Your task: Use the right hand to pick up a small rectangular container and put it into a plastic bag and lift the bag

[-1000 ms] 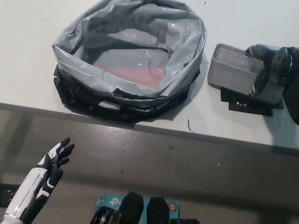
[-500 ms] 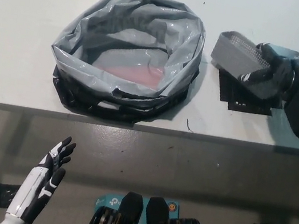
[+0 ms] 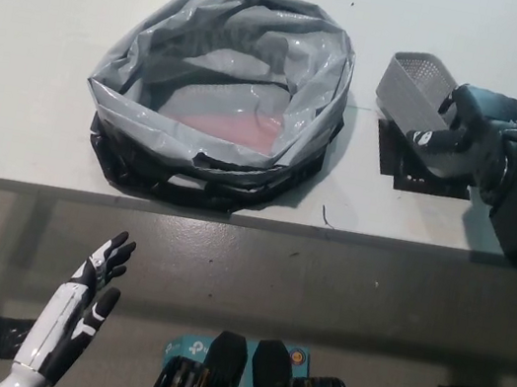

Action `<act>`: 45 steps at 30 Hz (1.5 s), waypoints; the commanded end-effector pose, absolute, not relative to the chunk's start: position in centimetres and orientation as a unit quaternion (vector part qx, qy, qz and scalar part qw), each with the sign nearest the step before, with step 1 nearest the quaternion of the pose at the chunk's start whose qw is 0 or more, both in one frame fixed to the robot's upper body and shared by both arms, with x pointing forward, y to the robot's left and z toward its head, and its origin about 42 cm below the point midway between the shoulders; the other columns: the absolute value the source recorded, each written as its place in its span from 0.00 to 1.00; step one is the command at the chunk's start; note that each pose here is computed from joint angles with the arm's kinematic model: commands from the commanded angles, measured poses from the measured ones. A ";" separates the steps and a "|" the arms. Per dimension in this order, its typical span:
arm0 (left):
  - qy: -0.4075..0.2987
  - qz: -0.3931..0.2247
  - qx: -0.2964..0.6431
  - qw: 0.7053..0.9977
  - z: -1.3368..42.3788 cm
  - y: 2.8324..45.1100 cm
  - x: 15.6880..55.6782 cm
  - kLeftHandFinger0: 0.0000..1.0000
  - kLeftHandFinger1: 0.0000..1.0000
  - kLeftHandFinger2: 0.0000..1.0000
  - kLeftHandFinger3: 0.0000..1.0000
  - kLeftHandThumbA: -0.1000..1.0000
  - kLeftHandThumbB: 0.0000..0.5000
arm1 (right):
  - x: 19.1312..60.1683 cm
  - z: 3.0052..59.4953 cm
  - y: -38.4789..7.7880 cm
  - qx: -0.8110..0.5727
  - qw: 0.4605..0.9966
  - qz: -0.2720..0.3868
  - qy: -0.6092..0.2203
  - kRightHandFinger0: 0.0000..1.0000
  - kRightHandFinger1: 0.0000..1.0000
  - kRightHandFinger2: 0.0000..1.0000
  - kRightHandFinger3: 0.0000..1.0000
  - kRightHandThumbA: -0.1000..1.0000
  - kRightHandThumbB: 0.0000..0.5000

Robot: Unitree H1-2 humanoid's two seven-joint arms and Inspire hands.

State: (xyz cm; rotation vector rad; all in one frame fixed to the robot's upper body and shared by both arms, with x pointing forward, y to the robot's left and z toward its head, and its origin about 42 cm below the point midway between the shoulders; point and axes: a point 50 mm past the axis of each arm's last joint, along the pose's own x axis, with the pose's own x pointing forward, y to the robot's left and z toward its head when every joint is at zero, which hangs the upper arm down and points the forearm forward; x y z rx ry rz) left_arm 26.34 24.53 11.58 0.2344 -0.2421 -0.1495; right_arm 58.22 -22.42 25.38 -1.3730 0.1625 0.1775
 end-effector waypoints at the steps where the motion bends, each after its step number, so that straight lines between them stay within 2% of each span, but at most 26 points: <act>1: -0.146 -0.080 0.127 0.978 12.8 25.0 26.7 1.00 1.00 1.00 1.00 0.94 0.61 | 58.9 27.9 -22.7 -0.596 0.799 0.067 0.039 0.03 0.45 0.94 0.94 0.00 0.37; 3: -0.145 -0.080 0.127 0.978 12.7 25.0 26.7 1.00 1.00 1.00 1.00 0.93 0.61 | 59.0 28.5 -22.7 -0.580 0.811 0.067 0.026 0.00 0.47 0.92 0.92 0.00 0.37; 4: -0.144 -0.079 0.126 0.978 12.7 25.0 26.8 1.00 1.00 1.00 1.00 0.93 0.62 | 59.2 29.2 -22.6 -0.567 0.821 0.064 0.017 0.00 0.45 0.88 0.86 0.00 0.37; 5: -0.143 -0.080 0.126 0.978 12.8 25.0 26.8 1.00 1.00 1.00 1.00 0.93 0.62 | 59.4 30.0 -22.4 -0.558 0.828 0.064 0.010 0.10 0.58 0.96 0.88 0.00 0.37; 6: -0.141 -0.081 0.126 0.979 12.8 25.1 26.7 1.00 1.00 1.00 1.00 0.93 0.61 | 59.6 31.0 -22.1 -0.542 0.838 0.063 0.006 0.19 0.65 0.95 0.87 0.00 0.40; 7: -0.141 -0.081 0.127 0.979 12.8 25.0 26.7 1.00 1.00 1.00 1.00 0.93 0.61 | 59.7 31.4 -22.0 -0.533 0.844 0.061 0.006 0.21 0.63 0.91 0.86 0.00 0.40; 10: -0.143 -0.082 0.128 0.978 12.7 25.1 26.8 1.00 1.00 1.00 1.00 0.93 0.60 | 60.2 34.0 -21.2 -0.467 0.882 0.063 -0.013 0.05 0.53 0.89 0.91 0.00 0.38; 11: -0.143 -0.082 0.128 0.978 12.7 25.1 26.8 1.00 1.00 1.00 1.00 0.93 0.60 | 60.2 34.0 -21.2 -0.467 0.882 0.063 -0.013 0.05 0.53 0.89 0.91 0.00 0.38; 12: -0.143 -0.082 0.129 0.978 12.6 25.1 26.8 1.00 1.00 1.00 1.00 0.94 0.60 | 60.2 34.2 -21.2 -0.460 0.886 0.064 -0.017 0.03 0.55 0.91 0.91 0.00 0.38; 13: -0.143 -0.082 0.132 0.977 12.7 25.1 26.8 1.00 1.00 1.00 1.00 0.94 0.60 | 60.5 36.1 -20.6 -0.422 0.904 0.061 -0.020 0.04 0.63 1.00 0.94 0.00 0.35; 15: -0.143 -0.084 0.135 0.977 12.7 25.2 26.8 1.00 1.00 1.00 1.00 0.95 0.58 | 60.7 38.1 -20.0 -0.383 0.921 0.061 -0.025 0.05 0.68 1.00 0.92 0.00 0.34; 17: -0.140 -0.085 0.132 0.978 12.7 25.2 26.7 1.00 1.00 1.00 1.00 0.94 0.59 | 60.8 39.4 -19.9 -0.335 0.939 0.066 -0.034 0.04 0.67 1.00 0.88 0.00 0.36; 19: -0.138 -0.086 0.133 0.978 12.6 25.3 26.6 1.00 1.00 1.00 1.00 0.94 0.59 | 60.9 40.8 -19.8 -0.274 0.958 0.078 -0.042 0.05 0.65 0.97 0.82 0.00 0.31; 21: -0.137 -0.087 0.137 0.977 12.5 25.4 26.6 1.00 1.00 1.00 1.00 0.94 0.57 | 60.9 42.2 -19.7 -0.236 0.967 0.080 -0.048 0.05 0.57 0.95 0.90 0.00 0.38; 22: -0.138 -0.087 0.137 0.977 12.5 25.4 26.5 1.00 1.00 1.00 1.00 0.94 0.56 | 60.9 43.3 -19.6 -0.219 0.971 0.077 -0.052 0.07 0.52 0.95 1.00 0.00 0.37; 23: -0.137 -0.087 0.135 0.977 12.4 25.4 26.5 1.00 1.00 1.00 1.00 0.93 0.55 | 60.8 44.0 -19.6 -0.186 0.977 0.084 -0.058 0.06 0.51 0.92 1.00 0.00 0.35; 24: -0.137 -0.087 0.134 0.978 12.4 25.4 26.4 1.00 1.00 1.00 1.00 0.93 0.55 | 60.7 44.7 -19.6 -0.155 0.981 0.093 -0.067 0.07 0.52 0.83 0.97 0.00 0.40; 26: -0.136 -0.088 0.134 0.978 12.3 25.4 26.3 1.00 1.00 1.00 1.00 0.92 0.54 | 60.6 45.4 -19.8 -0.135 0.982 0.101 -0.081 0.05 0.51 0.85 0.89 0.00 0.38; 29: -0.130 -0.087 0.134 0.979 12.2 25.5 26.2 1.00 1.00 1.00 1.00 0.92 0.57 | 60.3 46.7 -19.5 -0.133 0.978 0.116 -0.110 0.00 0.48 0.89 0.83 0.00 0.39; 32: -0.127 -0.088 0.134 0.979 12.1 25.5 26.1 1.00 1.00 1.00 1.00 0.92 0.57 | 59.6 48.2 -18.1 -0.144 0.969 0.143 -0.141 0.01 0.49 0.92 0.93 0.00 0.38; 34: -0.125 -0.088 0.133 0.979 12.0 25.5 26.1 1.00 1.00 1.00 1.00 0.92 0.58 | 59.3 48.5 -17.4 -0.157 0.965 0.153 -0.146 0.04 0.52 0.94 0.94 0.00 0.38; 36: -0.123 -0.088 0.133 0.979 11.9 25.4 26.0 1.00 1.00 1.00 1.00 0.92 0.58 | 58.5 48.8 -15.7 -0.174 0.957 0.175 -0.154 0.00 0.51 0.96 0.95 0.00 0.39; 37: -0.123 -0.088 0.133 0.980 11.8 25.4 25.9 1.00 1.00 1.00 1.00 0.92 0.57 | 58.1 48.5 -14.5 -0.198 0.947 0.196 -0.161 0.04 0.58 0.99 0.96 0.00 0.37; 40: -0.126 -0.089 0.134 0.979 11.8 25.4 26.0 1.00 1.00 1.00 1.00 0.92 0.56 | 57.1 47.1 -10.9 -0.288 0.920 0.214 -0.156 0.07 0.61 0.97 0.93 0.00 0.32; 43: -0.122 -0.093 0.135 0.979 11.7 25.3 25.9 1.00 1.00 1.00 1.00 0.92 0.57 | 56.5 45.2 -9.1 -0.322 0.902 0.236 -0.165 0.08 0.60 0.93 0.87 0.00 0.35; 45: -0.120 -0.095 0.134 0.979 11.6 25.2 25.7 1.00 1.00 1.00 1.00 0.92 0.57 | 56.3 44.0 -8.2 -0.360 0.884 0.245 -0.168 0.14 0.65 0.95 0.87 0.00 0.34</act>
